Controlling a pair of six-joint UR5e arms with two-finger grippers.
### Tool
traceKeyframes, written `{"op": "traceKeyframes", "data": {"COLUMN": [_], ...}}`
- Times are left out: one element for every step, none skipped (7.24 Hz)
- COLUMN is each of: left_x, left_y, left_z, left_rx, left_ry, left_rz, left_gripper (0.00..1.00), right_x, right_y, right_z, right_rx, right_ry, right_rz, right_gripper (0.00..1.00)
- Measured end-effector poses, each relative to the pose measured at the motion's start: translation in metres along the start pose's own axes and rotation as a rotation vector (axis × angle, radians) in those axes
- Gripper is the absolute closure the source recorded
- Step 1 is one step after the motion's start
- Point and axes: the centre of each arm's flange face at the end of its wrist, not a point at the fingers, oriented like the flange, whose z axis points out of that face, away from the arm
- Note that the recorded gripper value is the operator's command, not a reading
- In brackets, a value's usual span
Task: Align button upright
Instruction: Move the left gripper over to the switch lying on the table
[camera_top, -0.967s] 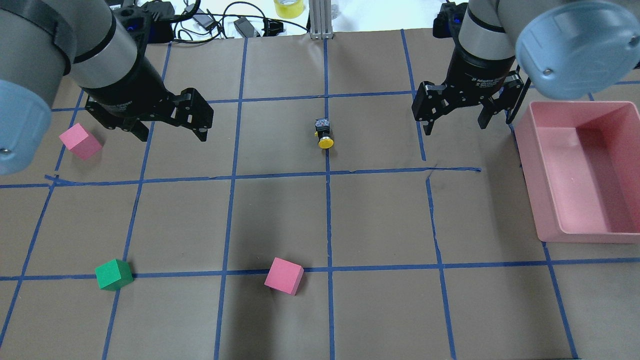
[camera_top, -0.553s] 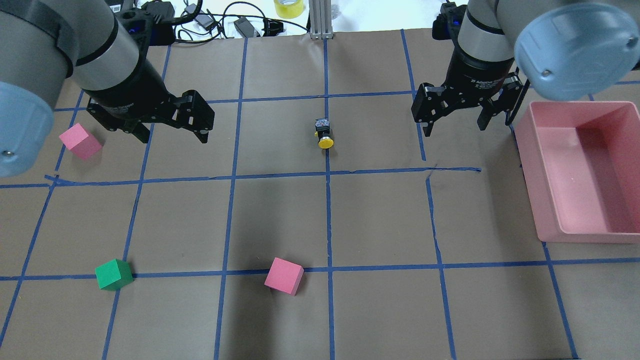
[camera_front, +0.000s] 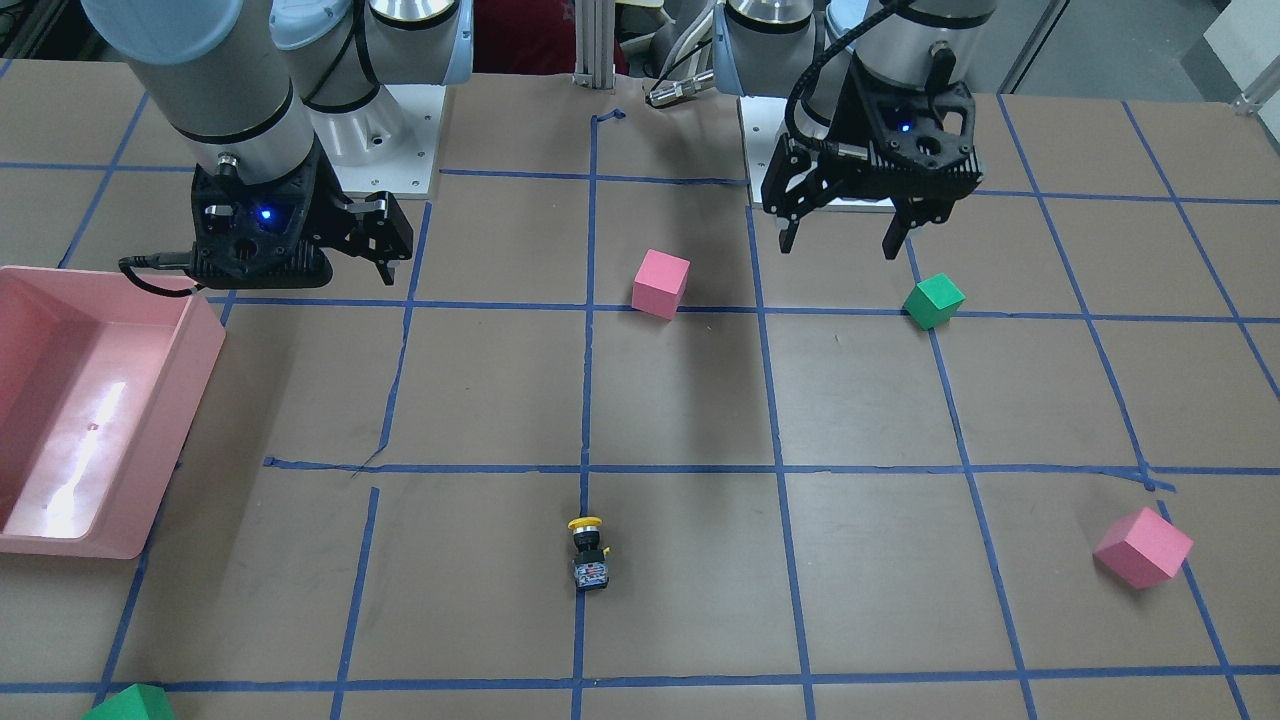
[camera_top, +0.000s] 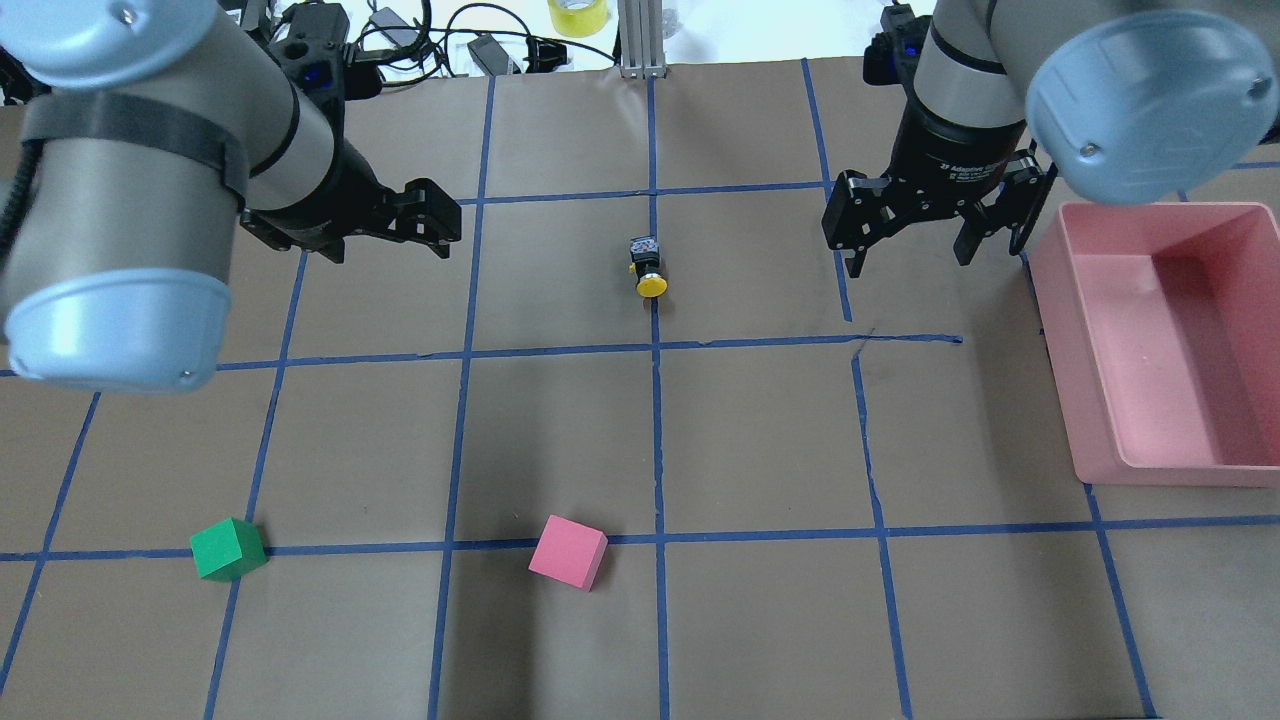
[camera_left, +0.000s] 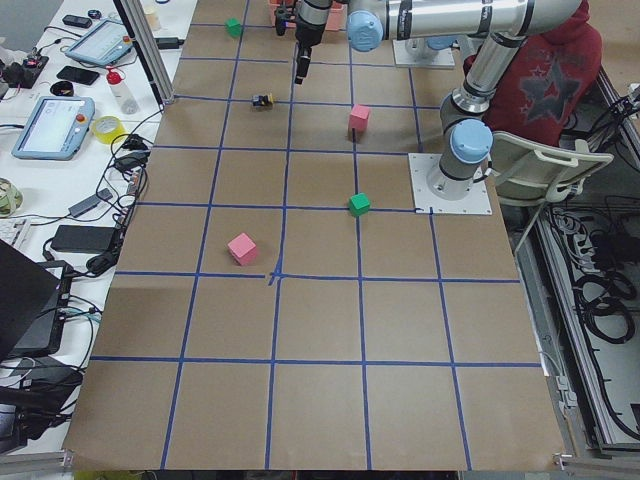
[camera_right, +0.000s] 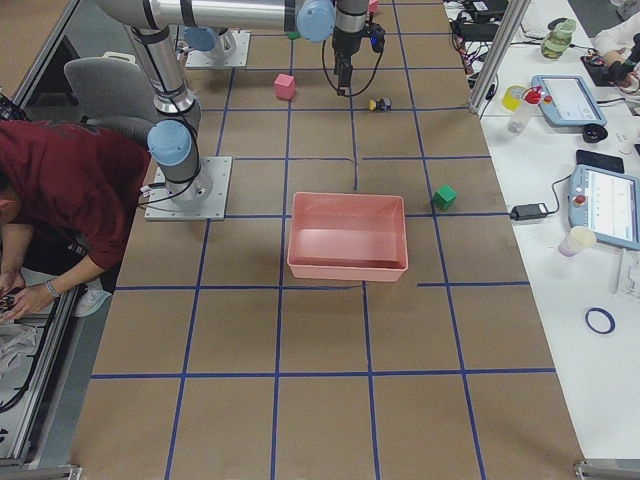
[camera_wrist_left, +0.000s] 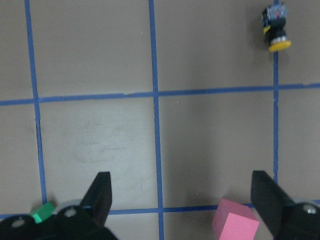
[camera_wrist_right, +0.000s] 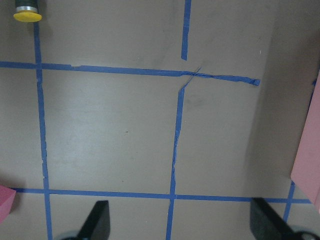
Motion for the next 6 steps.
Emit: {"op": "traceKeyframes", "data": {"left_x": [0.014,0.031,0.049,0.066,0.078,0.087], "left_y": [0.002,0.003,0.004,0.004,0.003,-0.001], "left_z": [0.022,0.046,0.069,0.090,0.114,0.136], "left_rx": [0.060,0.099,0.119,0.129,0.115,0.093], "left_ry": [0.015,0.033,0.051,0.068,0.082,0.104], "left_rz": [-0.019,-0.040,-0.057,-0.075,-0.098,-0.111], "left_gripper": [0.00,0.00,0.03,0.09,0.10,0.10], "right_x": [0.000,0.000,0.000,0.000,0.000,0.000], "right_y": [0.000,0.000,0.000,0.000,0.000,0.000], "right_z": [0.001,0.001,0.001,0.001,0.002,0.002], "right_rx": [-0.003,-0.004,-0.005,-0.007,-0.008,-0.009], "right_ry": [0.000,0.000,0.000,0.000,0.001,0.001], "right_rz": [0.000,0.001,0.002,0.003,0.004,0.003], "right_gripper": [0.00,0.00,0.00,0.00,0.00,0.00]}}
